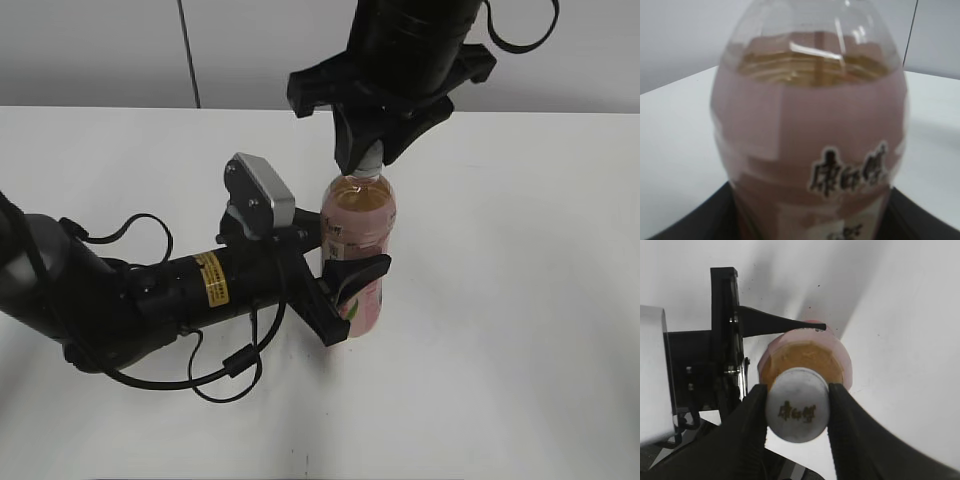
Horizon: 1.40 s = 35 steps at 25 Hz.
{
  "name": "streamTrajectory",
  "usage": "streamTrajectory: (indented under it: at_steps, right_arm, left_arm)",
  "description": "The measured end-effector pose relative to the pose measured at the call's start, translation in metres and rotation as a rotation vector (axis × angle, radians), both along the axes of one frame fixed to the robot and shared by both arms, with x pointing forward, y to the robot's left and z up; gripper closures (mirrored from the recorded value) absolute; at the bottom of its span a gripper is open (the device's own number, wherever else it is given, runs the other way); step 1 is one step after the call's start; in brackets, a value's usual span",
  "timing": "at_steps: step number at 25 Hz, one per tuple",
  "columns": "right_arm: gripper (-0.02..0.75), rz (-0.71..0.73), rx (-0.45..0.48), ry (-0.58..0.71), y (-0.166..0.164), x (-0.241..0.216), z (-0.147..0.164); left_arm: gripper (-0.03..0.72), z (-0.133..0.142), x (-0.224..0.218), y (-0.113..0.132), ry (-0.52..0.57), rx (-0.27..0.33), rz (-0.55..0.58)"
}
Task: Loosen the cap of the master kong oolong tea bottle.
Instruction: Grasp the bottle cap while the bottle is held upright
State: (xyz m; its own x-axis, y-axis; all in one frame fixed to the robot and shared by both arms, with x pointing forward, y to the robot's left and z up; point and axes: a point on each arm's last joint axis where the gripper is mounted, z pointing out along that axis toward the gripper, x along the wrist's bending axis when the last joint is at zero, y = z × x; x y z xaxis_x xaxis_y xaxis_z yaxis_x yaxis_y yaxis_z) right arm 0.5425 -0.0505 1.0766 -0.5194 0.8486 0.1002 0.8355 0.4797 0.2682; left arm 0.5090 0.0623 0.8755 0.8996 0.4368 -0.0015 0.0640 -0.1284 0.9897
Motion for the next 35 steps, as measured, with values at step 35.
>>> streamTrajectory:
  at_steps: [35]
  right_arm:
    - [0.437,1.158,-0.207,-0.265,0.0003,-0.001,0.0005]
  left_arm:
    - [0.305,0.0003,-0.0011,-0.0004,-0.014,0.003,-0.017]
